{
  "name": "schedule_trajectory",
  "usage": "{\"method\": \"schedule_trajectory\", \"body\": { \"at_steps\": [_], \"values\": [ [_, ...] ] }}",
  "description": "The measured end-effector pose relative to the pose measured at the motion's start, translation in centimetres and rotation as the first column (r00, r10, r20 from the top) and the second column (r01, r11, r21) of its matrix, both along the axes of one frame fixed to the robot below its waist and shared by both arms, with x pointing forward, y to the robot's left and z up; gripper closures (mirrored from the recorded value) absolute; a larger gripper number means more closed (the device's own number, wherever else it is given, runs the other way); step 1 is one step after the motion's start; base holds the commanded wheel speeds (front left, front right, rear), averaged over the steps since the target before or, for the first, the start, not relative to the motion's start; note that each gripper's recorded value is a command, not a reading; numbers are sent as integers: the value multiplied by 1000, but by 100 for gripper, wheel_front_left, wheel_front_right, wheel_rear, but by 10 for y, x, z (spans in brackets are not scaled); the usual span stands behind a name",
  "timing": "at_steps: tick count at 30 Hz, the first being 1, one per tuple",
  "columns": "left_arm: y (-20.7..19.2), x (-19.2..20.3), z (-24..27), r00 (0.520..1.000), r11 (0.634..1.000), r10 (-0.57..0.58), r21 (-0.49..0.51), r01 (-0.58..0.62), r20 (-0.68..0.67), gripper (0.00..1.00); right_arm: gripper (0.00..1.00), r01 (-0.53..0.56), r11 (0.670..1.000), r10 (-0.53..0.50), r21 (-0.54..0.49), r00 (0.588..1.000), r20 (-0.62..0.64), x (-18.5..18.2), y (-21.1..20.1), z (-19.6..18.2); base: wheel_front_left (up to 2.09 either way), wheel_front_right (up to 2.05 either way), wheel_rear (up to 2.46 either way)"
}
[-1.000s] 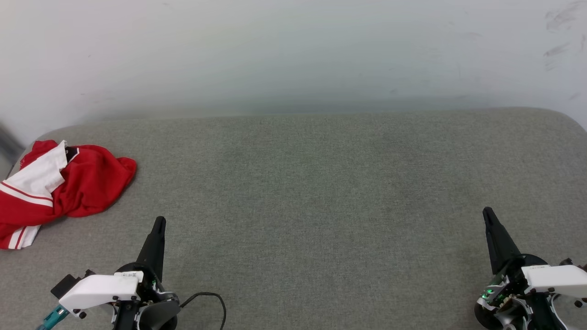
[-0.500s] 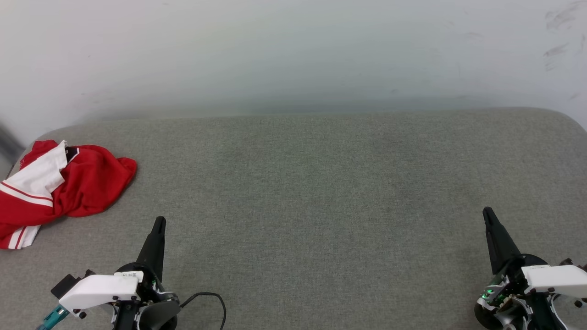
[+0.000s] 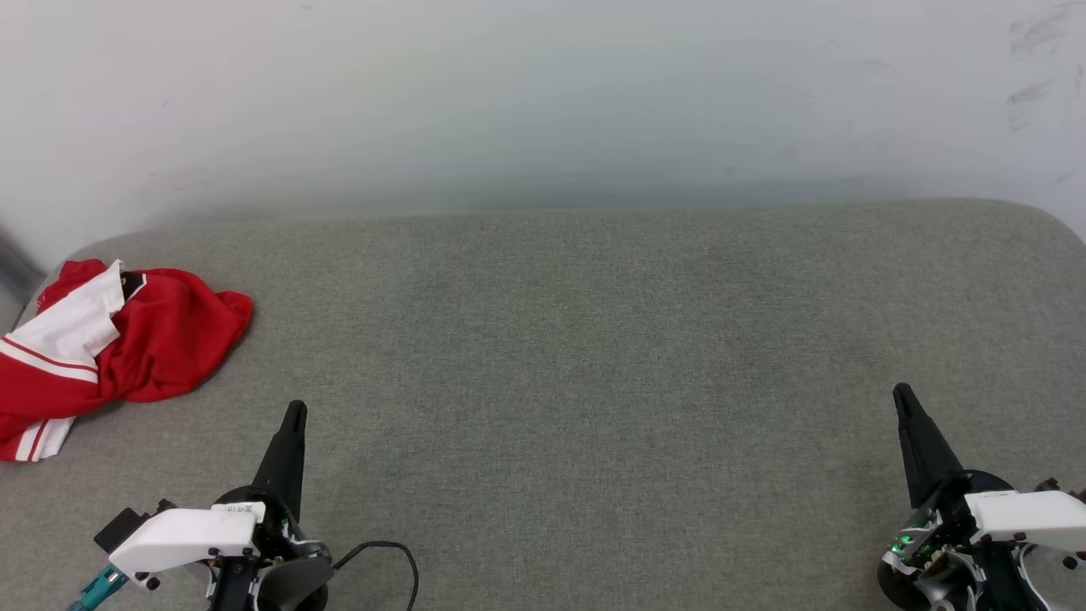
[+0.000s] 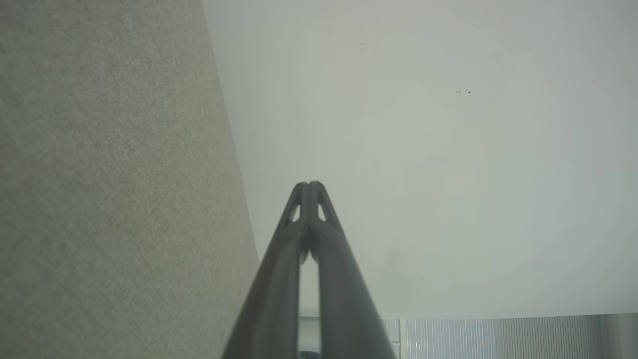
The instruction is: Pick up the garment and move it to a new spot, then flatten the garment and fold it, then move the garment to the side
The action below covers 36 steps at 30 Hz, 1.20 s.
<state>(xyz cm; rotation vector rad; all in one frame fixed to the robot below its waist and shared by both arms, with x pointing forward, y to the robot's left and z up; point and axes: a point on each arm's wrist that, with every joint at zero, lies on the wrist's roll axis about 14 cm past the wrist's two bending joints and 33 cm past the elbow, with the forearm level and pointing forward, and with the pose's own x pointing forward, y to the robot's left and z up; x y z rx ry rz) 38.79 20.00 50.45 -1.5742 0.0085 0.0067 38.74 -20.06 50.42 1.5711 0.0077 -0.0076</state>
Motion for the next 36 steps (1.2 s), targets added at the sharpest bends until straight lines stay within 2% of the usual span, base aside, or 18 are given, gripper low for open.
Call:
{"method": "schedule_trajectory", "body": {
  "at_steps": [9, 10, 16, 24, 32, 36],
  "values": [
    [0, 0, 0, 1000, 1000, 0, 0, 0, 0, 100, 100, 0, 1000, 0, 0, 1000, 0, 0, 0, 0, 0, 0, 0],
    [0, 0, 0, 1000, 1000, 0, 0, 0, 0, 0, 0, 0, 1000, 0, 0, 1000, 0, 0, 0, 0, 0, 0, 0],
    [-1, -12, -25, 997, 1000, 4, -6, -4, -75, 0, 0, 7, 1000, -7, 1, 997, -75, -12, -1, -25, 0, 0, 0],
    [3, -14, -22, 997, 999, 37, 25, -35, -66, 0, 0, 19, 999, -22, -40, 997, -73, -12, 1, -24, 0, 0, 0],
    [17, -16, -20, 994, 992, 95, 85, -90, -57, 0, 0, 33, 991, -42, -127, 996, -73, -12, -2, -24, 0, 0, 0],
    [32, -19, -21, 988, 982, 145, 134, -136, -61, 0, 0, 36, 977, -50, -208, 997, -63, -12, -3, -20, 0, 0, 0]
  ]
}}
